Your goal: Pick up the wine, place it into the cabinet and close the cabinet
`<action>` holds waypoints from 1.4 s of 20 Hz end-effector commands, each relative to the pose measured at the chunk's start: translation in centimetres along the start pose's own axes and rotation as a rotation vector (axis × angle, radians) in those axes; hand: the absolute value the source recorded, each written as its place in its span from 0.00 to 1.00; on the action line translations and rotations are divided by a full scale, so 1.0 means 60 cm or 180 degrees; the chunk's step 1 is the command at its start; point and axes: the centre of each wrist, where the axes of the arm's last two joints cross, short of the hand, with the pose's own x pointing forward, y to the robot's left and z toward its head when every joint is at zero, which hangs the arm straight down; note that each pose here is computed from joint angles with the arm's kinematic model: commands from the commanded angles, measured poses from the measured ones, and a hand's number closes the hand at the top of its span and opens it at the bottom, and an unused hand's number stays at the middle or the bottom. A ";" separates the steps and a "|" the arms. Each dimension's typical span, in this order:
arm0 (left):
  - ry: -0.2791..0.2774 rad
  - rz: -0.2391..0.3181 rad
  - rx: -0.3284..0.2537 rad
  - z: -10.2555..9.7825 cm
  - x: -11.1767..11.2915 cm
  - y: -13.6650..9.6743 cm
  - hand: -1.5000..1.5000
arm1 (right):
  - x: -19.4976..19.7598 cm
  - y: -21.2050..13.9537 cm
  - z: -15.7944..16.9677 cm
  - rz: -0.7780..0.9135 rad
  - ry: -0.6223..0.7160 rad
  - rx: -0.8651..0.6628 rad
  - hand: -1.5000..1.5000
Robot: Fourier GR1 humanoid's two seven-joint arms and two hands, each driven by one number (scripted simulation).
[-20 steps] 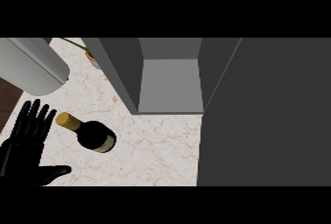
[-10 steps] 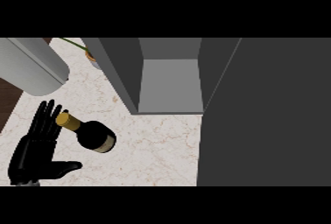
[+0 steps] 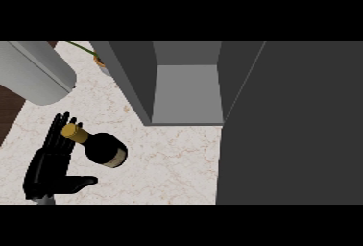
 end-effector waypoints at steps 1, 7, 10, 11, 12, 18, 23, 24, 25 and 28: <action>0.0024 0.0028 -0.0003 0.006 -0.029 -0.009 0.00 | 0.047 0.023 0.057 -0.0127 -0.0250 0.0139 0.00; 0.0076 0.0045 -0.0031 0.000 -0.051 0.007 0.00 | 0.054 0.013 0.042 -0.0059 -0.0206 0.0154 0.00; 0.0155 -0.0021 -0.0015 -0.018 -0.058 0.015 0.00 | 0.033 0.004 0.049 -0.0037 -0.0198 0.0145 0.00; 0.0059 -0.0001 0.0020 0.012 -0.086 0.016 0.00 | 0.037 0.008 0.055 -0.0089 -0.0200 0.0073 0.00; 0.0087 0.0000 0.0006 -0.012 -0.091 -0.007 0.00 | 0.016 0.006 0.042 -0.0138 -0.0253 0.0154 0.00; 0.0170 0.0078 -0.0061 -0.022 -0.082 0.005 0.00 | 0.062 0.020 0.056 -0.0119 -0.0243 0.0136 0.00; 0.0136 0.0151 -0.0058 -0.025 -0.111 -0.014 0.00 | 0.060 0.011 0.058 -0.0026 -0.0255 0.0088 0.00; 0.0084 0.0221 -0.0083 -0.014 -0.106 0.009 0.00 | 0.025 0.008 0.015 -0.0067 -0.0205 0.0114 0.00; 0.0039 0.0211 -0.0018 -0.029 -0.115 0.001 0.00 | 0.061 0.001 0.048 -0.0055 -0.0230 0.0107 0.00; 0.0113 0.0329 -0.0089 -0.030 -0.119 0.017 0.00 | 0.044 0.029 0.028 -0.0134 -0.0249 0.0075 0.00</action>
